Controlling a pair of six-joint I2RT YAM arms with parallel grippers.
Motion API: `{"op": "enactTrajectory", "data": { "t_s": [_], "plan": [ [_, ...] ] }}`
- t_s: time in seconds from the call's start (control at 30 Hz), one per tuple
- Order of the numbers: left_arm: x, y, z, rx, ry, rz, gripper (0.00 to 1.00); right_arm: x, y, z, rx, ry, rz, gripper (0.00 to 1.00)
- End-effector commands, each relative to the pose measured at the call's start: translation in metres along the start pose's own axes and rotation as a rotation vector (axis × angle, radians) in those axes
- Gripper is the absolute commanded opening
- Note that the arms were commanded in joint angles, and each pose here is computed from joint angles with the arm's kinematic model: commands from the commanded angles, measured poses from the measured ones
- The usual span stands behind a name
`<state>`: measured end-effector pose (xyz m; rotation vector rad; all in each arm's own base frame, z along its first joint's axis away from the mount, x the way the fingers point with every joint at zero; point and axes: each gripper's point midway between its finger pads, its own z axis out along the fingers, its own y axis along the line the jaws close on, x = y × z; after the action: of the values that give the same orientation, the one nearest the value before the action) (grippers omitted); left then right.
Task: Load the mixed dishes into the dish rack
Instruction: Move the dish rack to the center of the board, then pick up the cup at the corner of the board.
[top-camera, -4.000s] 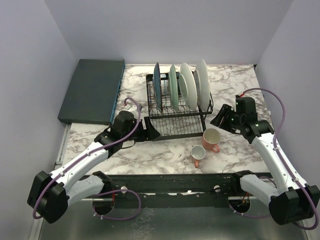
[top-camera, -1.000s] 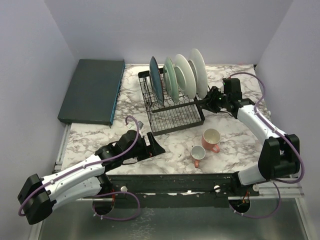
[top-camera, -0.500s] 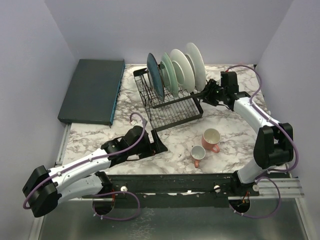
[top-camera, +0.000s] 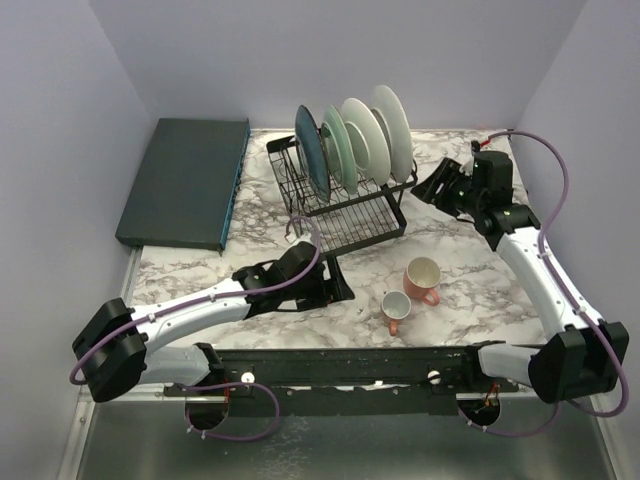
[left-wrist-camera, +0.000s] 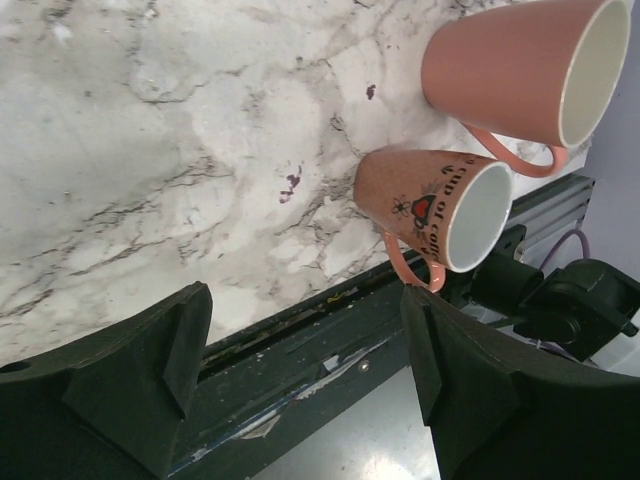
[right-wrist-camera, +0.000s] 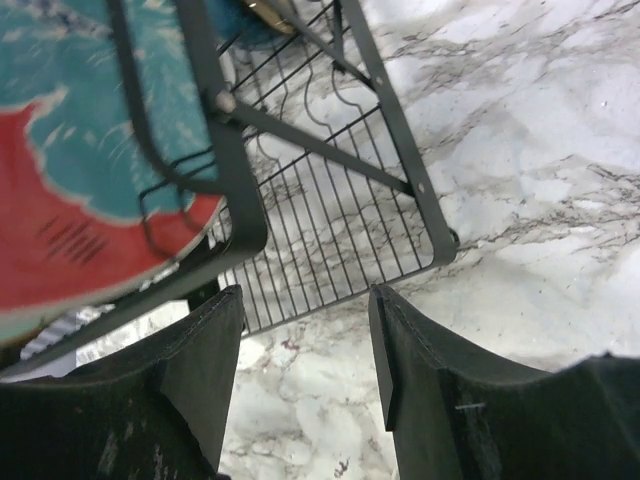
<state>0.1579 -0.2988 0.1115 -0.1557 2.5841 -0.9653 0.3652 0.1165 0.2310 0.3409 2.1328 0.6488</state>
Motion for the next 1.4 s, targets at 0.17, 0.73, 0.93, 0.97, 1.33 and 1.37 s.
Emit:
{"op": "enactTrajectory", "data": {
  "t_s": [0.17,0.73,0.93,0.97,1.33,1.37],
  "plan": [
    [0.009,-0.035,0.017,-0.007,-0.029,0.032,0.79,0.031,0.012,-0.050,-0.088,0.033,-0.033,0.59],
    [0.034,-0.070,0.051,-0.008,0.020,0.112,0.65,0.061,-0.001,-0.088,-0.082,0.045,-0.060,0.59],
    [0.037,-0.073,0.062,-0.019,0.040,0.125,0.61,0.065,-0.002,-0.093,-0.084,0.047,-0.063,0.59],
    [0.037,-0.073,0.064,-0.020,0.040,0.127,0.60,0.066,-0.002,-0.094,-0.086,0.049,-0.063,0.59],
    [0.040,-0.075,0.080,-0.037,0.060,0.150,0.37,0.071,-0.004,-0.102,-0.081,0.057,-0.072,0.59],
    [0.040,-0.075,0.080,-0.038,0.060,0.150,0.34,0.071,-0.004,-0.103,-0.082,0.056,-0.072,0.59]
  ]
}}
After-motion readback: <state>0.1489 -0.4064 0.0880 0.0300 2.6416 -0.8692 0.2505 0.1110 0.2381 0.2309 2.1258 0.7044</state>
